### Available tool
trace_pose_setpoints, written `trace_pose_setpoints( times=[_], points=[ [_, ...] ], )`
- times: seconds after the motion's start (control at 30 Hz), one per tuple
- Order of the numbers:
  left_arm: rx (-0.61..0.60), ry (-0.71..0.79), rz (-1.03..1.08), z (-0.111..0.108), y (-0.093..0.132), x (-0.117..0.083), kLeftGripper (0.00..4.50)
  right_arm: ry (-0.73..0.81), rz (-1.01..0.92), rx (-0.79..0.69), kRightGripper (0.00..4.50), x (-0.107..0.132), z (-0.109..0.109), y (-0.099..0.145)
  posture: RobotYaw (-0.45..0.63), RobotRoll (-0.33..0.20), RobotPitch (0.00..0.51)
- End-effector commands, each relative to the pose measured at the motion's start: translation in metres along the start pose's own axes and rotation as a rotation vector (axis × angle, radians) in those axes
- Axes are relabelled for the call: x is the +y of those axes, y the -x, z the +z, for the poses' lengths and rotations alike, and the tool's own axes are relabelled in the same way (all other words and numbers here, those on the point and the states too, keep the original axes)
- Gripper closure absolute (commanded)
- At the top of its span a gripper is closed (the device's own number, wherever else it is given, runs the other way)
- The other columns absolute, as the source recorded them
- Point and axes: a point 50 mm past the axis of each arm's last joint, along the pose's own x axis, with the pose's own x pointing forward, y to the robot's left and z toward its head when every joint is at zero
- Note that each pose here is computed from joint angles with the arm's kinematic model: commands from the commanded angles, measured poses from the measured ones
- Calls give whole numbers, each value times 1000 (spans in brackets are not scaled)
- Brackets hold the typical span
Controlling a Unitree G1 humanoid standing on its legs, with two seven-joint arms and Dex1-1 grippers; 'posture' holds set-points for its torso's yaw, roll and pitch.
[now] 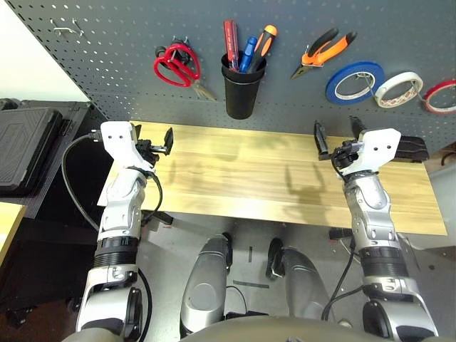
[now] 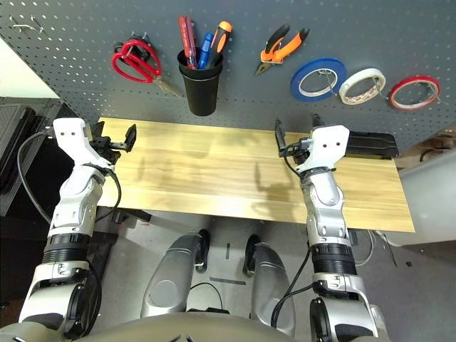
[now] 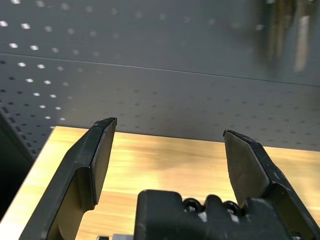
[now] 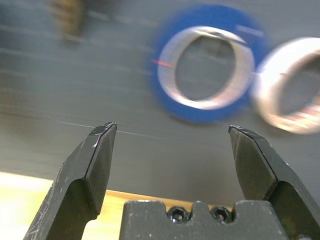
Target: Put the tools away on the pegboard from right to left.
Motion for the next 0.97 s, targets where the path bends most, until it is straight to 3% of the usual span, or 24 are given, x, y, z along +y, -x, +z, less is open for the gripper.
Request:
trace_pose_setpoints(
  times=[0.03,0.23,0.4,0.7,0.97],
  points=[
    [2,0,37,-9,2,1,46,55,-150,13,0,-32,-5,1,75,0,202],
    [-48,-9,88,-7,-1,8,46,112,-252,15,0,-63,-7,1,52,0,208],
    [-57,-14,170,-11,5,20,46,132,-294,27,0,-76,-13,3,47,0,213],
    [-67,-22,283,-12,12,38,46,128,-278,22,0,-74,-17,-8,92,0,195],
    [-73,-24,305,-13,14,42,46,125,-249,10,0,-69,-15,-22,123,0,194]
  ],
)
